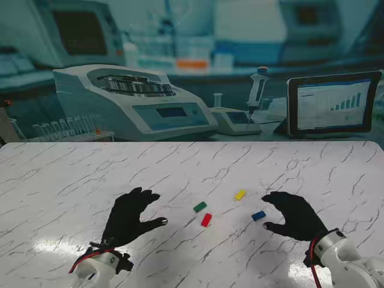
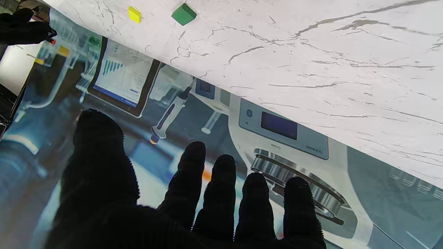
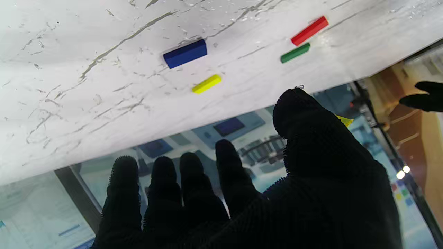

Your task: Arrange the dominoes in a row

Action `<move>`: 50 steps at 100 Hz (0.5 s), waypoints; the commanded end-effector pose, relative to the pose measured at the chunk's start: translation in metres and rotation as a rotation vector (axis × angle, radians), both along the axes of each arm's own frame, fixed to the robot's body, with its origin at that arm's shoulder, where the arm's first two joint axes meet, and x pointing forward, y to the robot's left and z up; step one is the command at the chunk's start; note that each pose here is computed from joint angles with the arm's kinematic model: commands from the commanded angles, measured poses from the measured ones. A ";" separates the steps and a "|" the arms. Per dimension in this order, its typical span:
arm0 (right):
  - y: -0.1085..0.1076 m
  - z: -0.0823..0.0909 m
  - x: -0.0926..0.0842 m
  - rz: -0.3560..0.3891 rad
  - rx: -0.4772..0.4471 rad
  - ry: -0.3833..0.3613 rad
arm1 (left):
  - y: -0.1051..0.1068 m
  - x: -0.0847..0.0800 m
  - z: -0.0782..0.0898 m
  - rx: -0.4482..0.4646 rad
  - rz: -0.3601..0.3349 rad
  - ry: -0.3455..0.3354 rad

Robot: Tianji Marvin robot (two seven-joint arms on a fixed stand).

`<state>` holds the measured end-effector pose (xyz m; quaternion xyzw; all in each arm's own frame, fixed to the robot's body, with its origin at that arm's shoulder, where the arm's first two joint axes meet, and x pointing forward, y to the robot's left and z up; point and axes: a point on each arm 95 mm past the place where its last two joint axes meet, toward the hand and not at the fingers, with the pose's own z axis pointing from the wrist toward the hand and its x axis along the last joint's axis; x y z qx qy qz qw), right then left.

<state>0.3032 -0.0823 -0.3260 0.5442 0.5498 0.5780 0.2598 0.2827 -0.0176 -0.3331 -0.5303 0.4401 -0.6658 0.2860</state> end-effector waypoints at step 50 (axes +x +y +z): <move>0.006 0.000 -0.002 0.016 0.008 -0.011 | -0.004 -0.001 -0.003 -0.011 -0.037 0.019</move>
